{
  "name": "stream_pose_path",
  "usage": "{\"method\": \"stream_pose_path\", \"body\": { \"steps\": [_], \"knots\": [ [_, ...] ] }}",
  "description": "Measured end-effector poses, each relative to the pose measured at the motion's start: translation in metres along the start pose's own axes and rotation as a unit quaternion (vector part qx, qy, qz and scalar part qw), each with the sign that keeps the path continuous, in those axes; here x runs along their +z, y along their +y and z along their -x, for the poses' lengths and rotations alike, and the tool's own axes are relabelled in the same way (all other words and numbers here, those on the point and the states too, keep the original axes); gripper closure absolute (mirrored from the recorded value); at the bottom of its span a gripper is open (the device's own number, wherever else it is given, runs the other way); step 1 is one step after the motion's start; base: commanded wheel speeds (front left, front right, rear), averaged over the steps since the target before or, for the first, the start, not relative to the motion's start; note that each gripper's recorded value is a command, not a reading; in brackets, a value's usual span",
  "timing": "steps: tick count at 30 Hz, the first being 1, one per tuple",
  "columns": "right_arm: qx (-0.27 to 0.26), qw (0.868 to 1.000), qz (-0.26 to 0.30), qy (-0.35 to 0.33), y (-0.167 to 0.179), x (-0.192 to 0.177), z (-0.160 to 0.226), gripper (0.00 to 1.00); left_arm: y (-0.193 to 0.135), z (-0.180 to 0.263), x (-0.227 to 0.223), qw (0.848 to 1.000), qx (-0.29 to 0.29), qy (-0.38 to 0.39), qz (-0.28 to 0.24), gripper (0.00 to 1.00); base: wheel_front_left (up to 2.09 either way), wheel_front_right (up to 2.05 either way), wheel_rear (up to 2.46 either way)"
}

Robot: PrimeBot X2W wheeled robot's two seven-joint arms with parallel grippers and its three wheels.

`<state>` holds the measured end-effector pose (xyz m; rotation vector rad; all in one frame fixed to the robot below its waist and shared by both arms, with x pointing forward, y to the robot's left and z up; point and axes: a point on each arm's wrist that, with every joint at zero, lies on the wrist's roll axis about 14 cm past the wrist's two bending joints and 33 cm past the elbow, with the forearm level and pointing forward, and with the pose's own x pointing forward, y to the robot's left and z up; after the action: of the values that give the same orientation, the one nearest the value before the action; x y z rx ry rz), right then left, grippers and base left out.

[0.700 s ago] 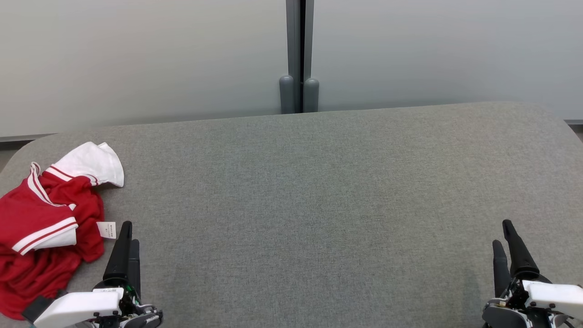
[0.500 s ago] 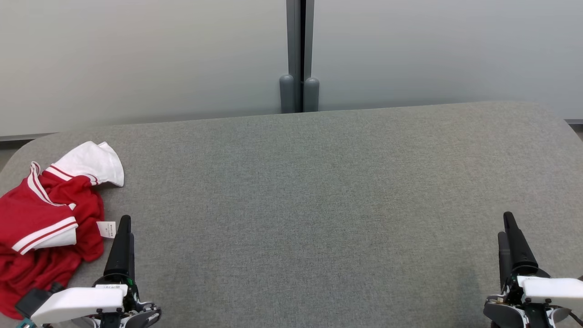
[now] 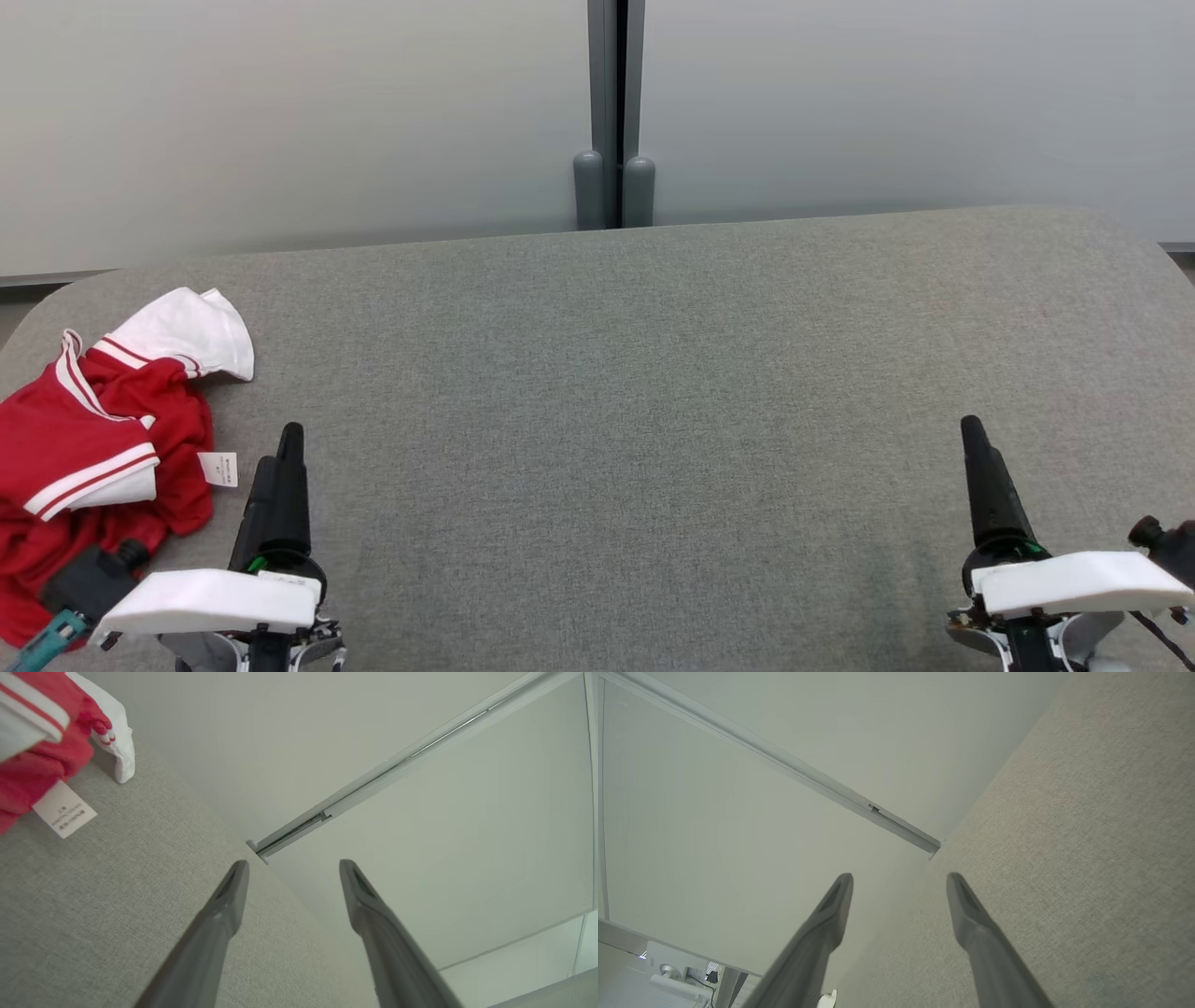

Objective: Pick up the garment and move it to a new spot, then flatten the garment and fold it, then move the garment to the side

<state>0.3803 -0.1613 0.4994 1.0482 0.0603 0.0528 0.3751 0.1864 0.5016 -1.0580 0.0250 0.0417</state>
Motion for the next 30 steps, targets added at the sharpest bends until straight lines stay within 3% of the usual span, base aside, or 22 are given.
{"method": "stream_pose_path", "body": {
  "steps": [8, 30],
  "knots": [
    [0.017, 0.995, 0.093, 0.022, 0.008, -0.015, 0.0, 0.0, -0.005, 0.002, -0.015, 0.996, 0.002, 0.017, -0.093, 0.0, 0.0, 0.0, 0.0],
    [0.045, 0.969, 0.241, 0.009, 0.019, -0.017, 0.002, 0.0, -0.017, 0.004, -0.011, 0.97, -0.005, -0.016, -0.242, 0.0, 0.0, 0.0, 0.0]
  ]
}}
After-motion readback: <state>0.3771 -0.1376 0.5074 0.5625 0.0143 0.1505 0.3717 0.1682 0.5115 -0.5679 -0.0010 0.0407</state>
